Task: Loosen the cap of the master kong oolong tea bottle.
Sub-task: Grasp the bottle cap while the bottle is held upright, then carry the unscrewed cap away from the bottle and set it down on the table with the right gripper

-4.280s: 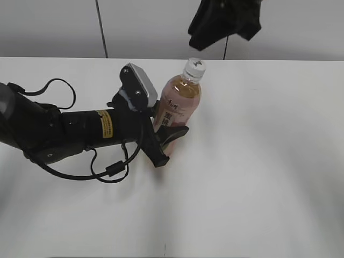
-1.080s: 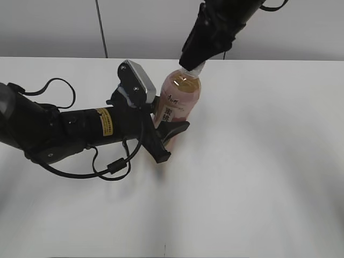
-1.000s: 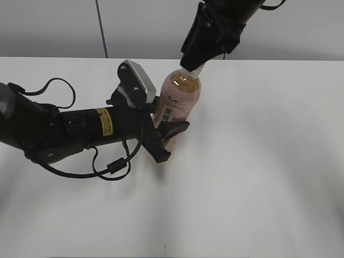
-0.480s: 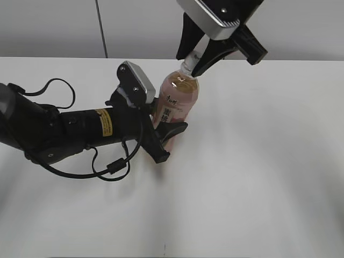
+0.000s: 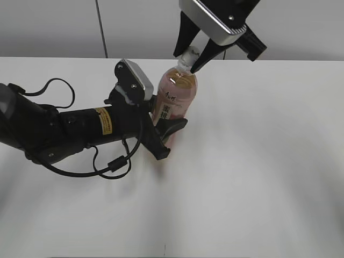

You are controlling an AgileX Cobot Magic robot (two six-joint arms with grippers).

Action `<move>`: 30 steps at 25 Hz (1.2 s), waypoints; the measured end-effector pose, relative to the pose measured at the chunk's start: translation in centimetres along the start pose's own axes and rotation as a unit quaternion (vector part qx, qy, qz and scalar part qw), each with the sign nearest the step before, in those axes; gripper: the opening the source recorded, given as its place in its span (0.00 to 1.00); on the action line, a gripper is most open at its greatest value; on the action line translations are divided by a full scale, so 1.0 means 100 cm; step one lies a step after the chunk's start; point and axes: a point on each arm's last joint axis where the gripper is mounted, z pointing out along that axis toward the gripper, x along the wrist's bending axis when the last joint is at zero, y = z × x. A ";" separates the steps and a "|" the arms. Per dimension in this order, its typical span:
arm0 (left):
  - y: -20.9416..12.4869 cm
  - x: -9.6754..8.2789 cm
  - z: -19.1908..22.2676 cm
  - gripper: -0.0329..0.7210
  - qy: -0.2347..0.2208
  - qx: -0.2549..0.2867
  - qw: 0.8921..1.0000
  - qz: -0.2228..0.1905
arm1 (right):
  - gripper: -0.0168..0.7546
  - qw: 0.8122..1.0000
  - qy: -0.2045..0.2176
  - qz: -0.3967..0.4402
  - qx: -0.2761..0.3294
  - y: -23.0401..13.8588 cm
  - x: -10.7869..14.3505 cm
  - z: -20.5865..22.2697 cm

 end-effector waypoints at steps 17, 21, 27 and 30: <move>0.007 0.000 0.000 0.55 0.006 -0.038 0.999 -0.008 | 0.37 0.995 -0.032 0.095 0.023 0.007 -0.005 -0.023; 0.007 0.000 0.000 0.55 0.005 -0.038 0.999 -0.009 | 0.37 0.983 -0.044 0.173 0.042 0.004 -0.003 -0.035; 0.000 0.000 0.004 0.55 0.009 -0.056 0.998 -0.025 | 0.37 0.926 -0.068 0.367 0.058 -0.024 0.012 -0.053; -0.008 -0.001 0.007 0.55 0.012 -0.081 0.996 -0.043 | 0.37 0.890 -0.076 0.444 0.063 -0.041 0.019 -0.054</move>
